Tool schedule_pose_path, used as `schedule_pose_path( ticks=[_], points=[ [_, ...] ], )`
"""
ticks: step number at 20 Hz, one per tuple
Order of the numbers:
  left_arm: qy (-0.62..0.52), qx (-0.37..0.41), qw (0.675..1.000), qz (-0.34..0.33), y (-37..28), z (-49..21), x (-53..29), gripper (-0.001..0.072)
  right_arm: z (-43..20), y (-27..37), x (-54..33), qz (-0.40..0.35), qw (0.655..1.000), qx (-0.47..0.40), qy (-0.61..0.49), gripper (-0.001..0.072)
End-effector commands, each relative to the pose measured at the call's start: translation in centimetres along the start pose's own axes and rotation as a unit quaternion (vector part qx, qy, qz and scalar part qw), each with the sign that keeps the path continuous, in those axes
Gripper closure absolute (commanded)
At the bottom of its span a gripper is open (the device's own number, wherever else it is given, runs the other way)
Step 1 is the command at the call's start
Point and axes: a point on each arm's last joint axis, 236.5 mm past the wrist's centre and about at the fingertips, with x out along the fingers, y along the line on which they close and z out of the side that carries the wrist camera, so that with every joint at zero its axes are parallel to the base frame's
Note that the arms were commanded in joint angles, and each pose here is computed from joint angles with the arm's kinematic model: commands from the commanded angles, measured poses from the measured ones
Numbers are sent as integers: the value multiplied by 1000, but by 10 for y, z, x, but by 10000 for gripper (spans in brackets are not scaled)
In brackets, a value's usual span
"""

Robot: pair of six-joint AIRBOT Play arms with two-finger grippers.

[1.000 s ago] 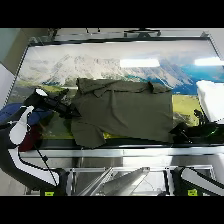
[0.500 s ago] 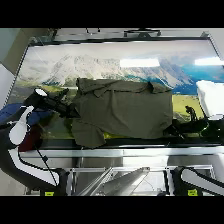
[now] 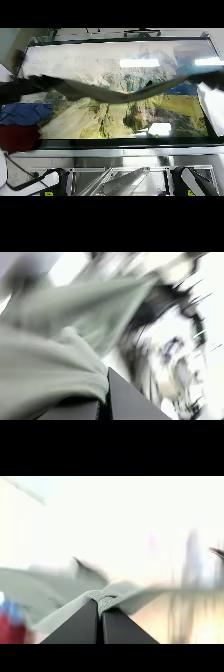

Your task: Fold the shirts.

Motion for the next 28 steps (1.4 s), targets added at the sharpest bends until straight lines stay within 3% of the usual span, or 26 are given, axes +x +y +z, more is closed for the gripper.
schedule_pose_path(
  ticks=[1,3,6,9,12,17,20,24,28],
  points=[
    [-128,219,951,-177,-222,35,-41,683,92,158,-70,29,960,-206,-190,689],
    [-128,279,942,-132,-268,29,-41,682,107,207,-98,-10,923,-287,-255,689],
    [-134,299,945,-11,-269,35,-38,677,110,229,-115,-54,897,-326,-293,690],
    [-140,283,943,107,-222,50,-45,678,99,188,-100,-77,929,-276,-236,690],
    [-95,226,948,204,-144,55,-53,677,86,129,-73,-52,962,-198,-182,690],
    [47,88,968,228,6,35,-22,678,20,-7,10,-64,994,-64,-61,690],
    [111,5,955,276,126,13,-8,678,-40,-98,66,-105,994,-6,8,690],
    [117,-76,937,320,276,-15,-8,678,-116,-216,134,-151,982,87,70,691],
    [123,-140,927,324,371,-51,-13,691,-161,-289,180,-137,972,178,75,690]
  ],
)
